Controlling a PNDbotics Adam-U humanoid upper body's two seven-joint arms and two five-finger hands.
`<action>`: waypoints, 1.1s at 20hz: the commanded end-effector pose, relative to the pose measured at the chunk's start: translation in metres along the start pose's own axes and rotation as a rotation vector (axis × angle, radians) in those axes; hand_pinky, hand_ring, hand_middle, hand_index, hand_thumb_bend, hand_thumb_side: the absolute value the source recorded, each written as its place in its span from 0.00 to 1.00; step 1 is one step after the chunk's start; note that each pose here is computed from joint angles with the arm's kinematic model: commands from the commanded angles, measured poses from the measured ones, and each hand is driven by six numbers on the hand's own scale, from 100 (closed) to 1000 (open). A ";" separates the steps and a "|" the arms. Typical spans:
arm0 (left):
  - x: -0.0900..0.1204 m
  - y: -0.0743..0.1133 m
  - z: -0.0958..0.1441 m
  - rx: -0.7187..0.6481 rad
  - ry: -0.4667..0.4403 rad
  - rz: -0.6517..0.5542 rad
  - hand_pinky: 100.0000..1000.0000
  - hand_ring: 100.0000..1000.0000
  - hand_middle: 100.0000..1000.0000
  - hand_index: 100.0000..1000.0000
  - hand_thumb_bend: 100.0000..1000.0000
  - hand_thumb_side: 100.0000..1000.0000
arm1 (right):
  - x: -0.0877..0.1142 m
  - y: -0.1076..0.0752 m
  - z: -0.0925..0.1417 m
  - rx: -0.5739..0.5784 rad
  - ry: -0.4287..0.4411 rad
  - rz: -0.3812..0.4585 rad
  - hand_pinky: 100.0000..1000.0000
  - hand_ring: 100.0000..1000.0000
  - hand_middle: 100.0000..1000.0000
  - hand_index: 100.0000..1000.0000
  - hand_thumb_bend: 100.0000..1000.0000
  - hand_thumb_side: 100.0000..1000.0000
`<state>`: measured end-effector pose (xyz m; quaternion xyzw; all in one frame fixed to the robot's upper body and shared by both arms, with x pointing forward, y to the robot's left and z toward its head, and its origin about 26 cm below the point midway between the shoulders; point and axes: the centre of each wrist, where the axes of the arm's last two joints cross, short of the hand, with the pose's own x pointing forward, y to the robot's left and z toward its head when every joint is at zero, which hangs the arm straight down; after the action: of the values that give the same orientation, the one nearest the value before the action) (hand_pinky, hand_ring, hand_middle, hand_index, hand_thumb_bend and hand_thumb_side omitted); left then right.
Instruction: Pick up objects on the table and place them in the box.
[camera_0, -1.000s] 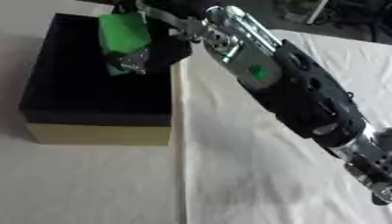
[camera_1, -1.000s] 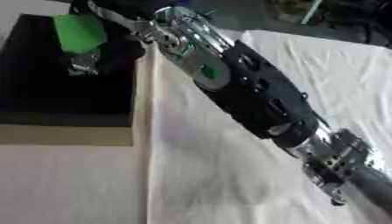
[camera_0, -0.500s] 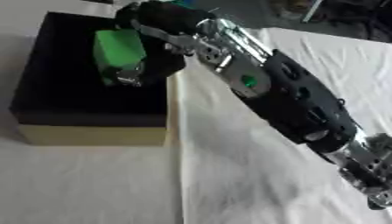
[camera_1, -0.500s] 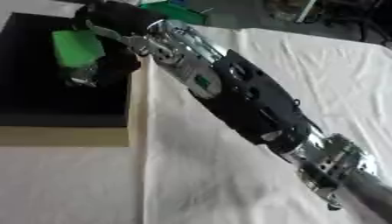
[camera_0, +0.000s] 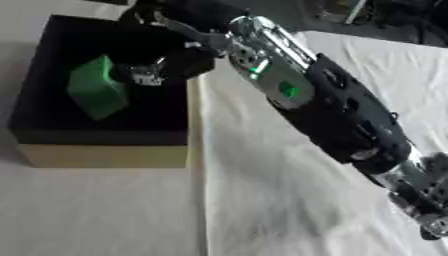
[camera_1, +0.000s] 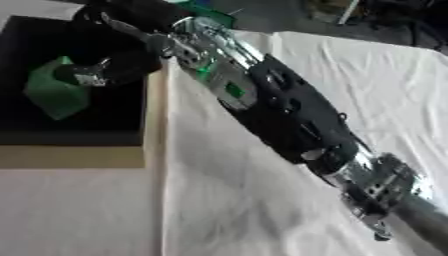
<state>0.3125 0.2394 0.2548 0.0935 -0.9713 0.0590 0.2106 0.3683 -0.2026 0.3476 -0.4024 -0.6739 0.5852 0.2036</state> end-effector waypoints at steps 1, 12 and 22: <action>0.005 0.002 -0.004 -0.001 -0.024 -0.005 0.59 0.68 0.69 0.75 0.39 0.99 | 0.001 -0.024 0.012 -0.071 -0.006 0.026 0.84 0.78 0.76 0.88 0.40 0.97; 0.003 0.011 -0.002 0.019 -0.020 -0.052 0.59 0.68 0.69 0.75 0.39 0.99 | 0.013 -0.064 0.077 -0.280 -0.035 -0.091 0.81 0.73 0.72 0.87 0.24 0.94; 0.000 0.019 0.003 0.043 -0.007 -0.093 0.59 0.68 0.69 0.76 0.39 1.00 | -0.025 -0.062 0.118 -0.471 -0.056 -0.156 0.80 0.72 0.70 0.86 0.21 0.89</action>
<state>0.3105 0.2521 0.2430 0.1322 -0.9628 0.0746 0.2234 0.2863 -0.2889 0.3697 -0.3552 -0.8223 0.4159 0.1569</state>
